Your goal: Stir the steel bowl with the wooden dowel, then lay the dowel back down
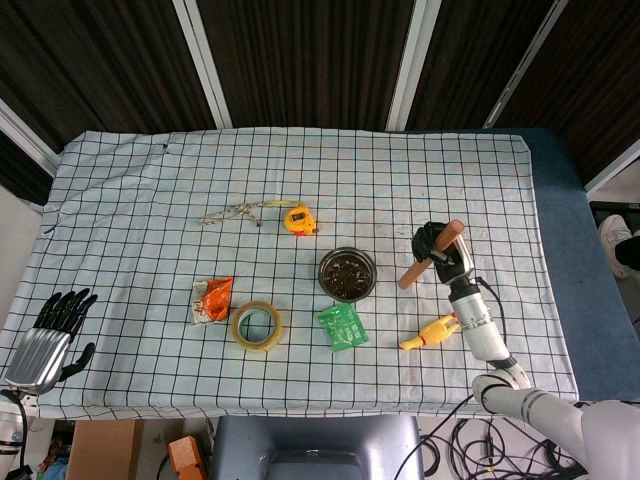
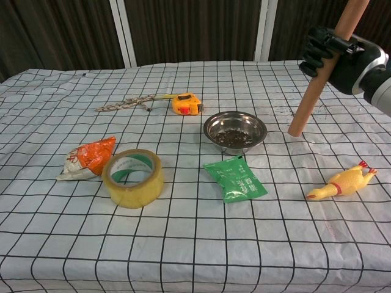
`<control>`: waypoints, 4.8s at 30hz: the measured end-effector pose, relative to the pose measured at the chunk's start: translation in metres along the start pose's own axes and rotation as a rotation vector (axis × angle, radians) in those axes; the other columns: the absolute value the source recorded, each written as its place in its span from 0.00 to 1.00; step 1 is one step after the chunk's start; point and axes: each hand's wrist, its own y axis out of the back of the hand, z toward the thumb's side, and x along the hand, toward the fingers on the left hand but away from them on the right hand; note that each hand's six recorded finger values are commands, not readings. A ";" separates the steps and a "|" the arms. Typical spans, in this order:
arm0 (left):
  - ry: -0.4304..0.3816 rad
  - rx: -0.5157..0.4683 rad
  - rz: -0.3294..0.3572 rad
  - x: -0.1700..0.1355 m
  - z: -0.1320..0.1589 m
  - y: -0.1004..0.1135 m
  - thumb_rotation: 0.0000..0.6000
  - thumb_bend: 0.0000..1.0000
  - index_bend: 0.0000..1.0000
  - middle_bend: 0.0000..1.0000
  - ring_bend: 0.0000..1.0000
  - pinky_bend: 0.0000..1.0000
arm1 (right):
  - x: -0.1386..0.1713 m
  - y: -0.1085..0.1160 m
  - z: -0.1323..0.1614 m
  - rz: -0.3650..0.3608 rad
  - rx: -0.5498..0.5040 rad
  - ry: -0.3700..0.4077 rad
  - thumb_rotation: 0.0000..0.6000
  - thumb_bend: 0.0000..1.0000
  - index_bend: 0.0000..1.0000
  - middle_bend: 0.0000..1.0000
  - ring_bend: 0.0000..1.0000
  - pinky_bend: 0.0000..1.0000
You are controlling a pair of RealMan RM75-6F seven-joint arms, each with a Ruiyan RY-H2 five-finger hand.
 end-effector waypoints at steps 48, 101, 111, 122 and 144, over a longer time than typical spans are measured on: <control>0.028 -0.004 -0.007 0.001 -0.020 0.000 1.00 0.42 0.00 0.03 0.04 0.02 | -0.048 -0.124 -0.069 0.171 0.282 -0.041 1.00 0.85 1.00 1.00 1.00 1.00; -0.026 0.005 0.036 0.004 0.004 0.014 1.00 0.42 0.00 0.03 0.04 0.02 | -0.048 -0.124 0.022 0.210 0.411 0.205 1.00 0.86 1.00 1.00 1.00 1.00; -0.037 0.017 0.044 0.005 0.010 0.020 1.00 0.42 0.00 0.03 0.04 0.02 | -0.022 -0.034 0.012 0.099 1.315 0.106 1.00 0.86 1.00 1.00 1.00 1.00; -0.043 0.026 0.026 0.006 0.013 0.017 1.00 0.42 0.00 0.03 0.04 0.02 | 0.011 0.055 -0.051 0.125 1.817 -0.201 1.00 0.85 0.90 0.92 0.86 1.00; -0.047 0.015 0.020 0.005 0.012 0.015 1.00 0.42 0.00 0.03 0.04 0.02 | 0.023 0.075 -0.065 0.176 1.781 -0.361 0.65 0.32 0.21 0.29 0.22 0.54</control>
